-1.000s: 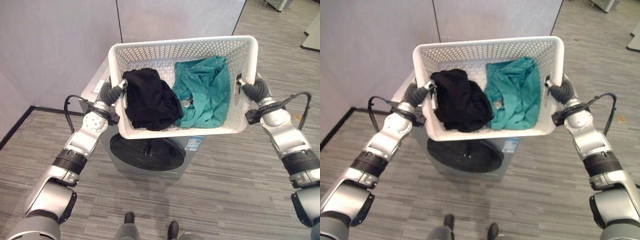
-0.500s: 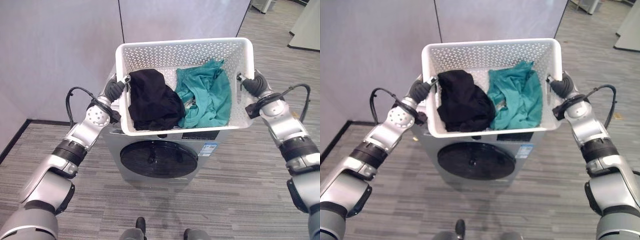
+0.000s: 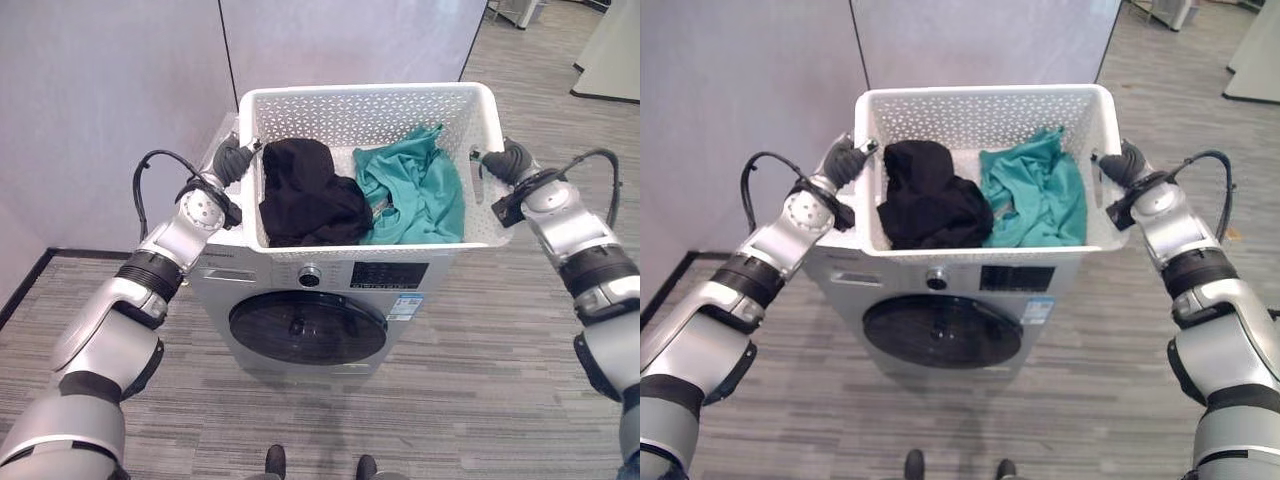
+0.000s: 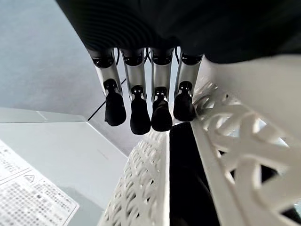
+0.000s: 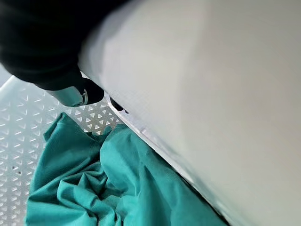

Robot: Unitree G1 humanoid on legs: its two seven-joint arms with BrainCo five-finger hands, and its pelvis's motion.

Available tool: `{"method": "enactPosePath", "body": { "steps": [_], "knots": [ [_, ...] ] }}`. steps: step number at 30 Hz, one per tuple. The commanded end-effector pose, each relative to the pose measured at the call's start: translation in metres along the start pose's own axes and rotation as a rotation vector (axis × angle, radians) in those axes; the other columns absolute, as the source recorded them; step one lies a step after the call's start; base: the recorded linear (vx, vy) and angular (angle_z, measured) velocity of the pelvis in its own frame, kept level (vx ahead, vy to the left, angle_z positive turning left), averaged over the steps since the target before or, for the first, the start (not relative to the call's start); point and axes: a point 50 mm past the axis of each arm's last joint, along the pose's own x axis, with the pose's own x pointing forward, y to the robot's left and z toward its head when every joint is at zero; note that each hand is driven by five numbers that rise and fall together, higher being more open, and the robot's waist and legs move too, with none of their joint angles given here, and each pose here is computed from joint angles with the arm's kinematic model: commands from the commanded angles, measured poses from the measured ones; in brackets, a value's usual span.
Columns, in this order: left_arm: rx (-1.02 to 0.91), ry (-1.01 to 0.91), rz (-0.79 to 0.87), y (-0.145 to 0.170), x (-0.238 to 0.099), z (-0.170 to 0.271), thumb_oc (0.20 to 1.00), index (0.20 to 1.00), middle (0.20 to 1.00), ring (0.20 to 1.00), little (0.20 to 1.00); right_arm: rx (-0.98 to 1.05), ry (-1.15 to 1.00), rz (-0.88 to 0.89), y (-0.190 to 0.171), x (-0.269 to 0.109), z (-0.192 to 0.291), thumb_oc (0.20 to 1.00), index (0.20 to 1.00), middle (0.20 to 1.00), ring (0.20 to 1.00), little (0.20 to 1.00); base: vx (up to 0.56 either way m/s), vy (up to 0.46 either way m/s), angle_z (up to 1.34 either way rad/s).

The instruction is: Grab the laundry basket,head to the washer,open it,put in the laundry and shut it.

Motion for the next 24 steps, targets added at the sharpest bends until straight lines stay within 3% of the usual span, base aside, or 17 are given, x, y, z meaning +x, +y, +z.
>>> {"method": "enactPosePath", "body": {
  "steps": [1, 5, 11, 24],
  "knots": [
    [-0.032, -0.167, 0.148, 0.046, 0.019, 0.055, 0.200, 0.200, 0.200, 0.200, 0.200, -0.056, -0.175, -0.044, -0.009, 0.004, 0.046, 0.200, 0.200, 0.200, 0.200, 0.200, 0.01, -0.119, 0.03],
    [-0.065, -0.181, 0.150, 0.048, 0.021, 0.062, 0.200, 0.200, 0.200, 0.200, 0.200, -0.048, -0.135, -0.048, -0.008, 0.010, 0.046, 0.200, 0.200, 0.200, 0.200, 0.200, 0.13, 0.056, -0.03],
    [-0.028, -0.117, 0.077, 0.023, 0.026, 0.053, 0.200, 0.200, 0.200, 0.200, 0.200, -0.082, 0.062, -0.015, 0.009, 0.019, 0.018, 0.200, 0.200, 0.200, 0.200, 0.200, 0.19, 0.176, -0.25],
    [0.139, -0.023, 0.079, 0.020, 0.045, 0.079, 0.200, 0.200, 0.200, 0.200, 0.200, 0.023, 0.144, -0.069, 0.006, 0.027, 0.042, 0.200, 0.200, 0.200, 0.200, 0.200, 0.06, 0.107, -0.05]
  ]
}}
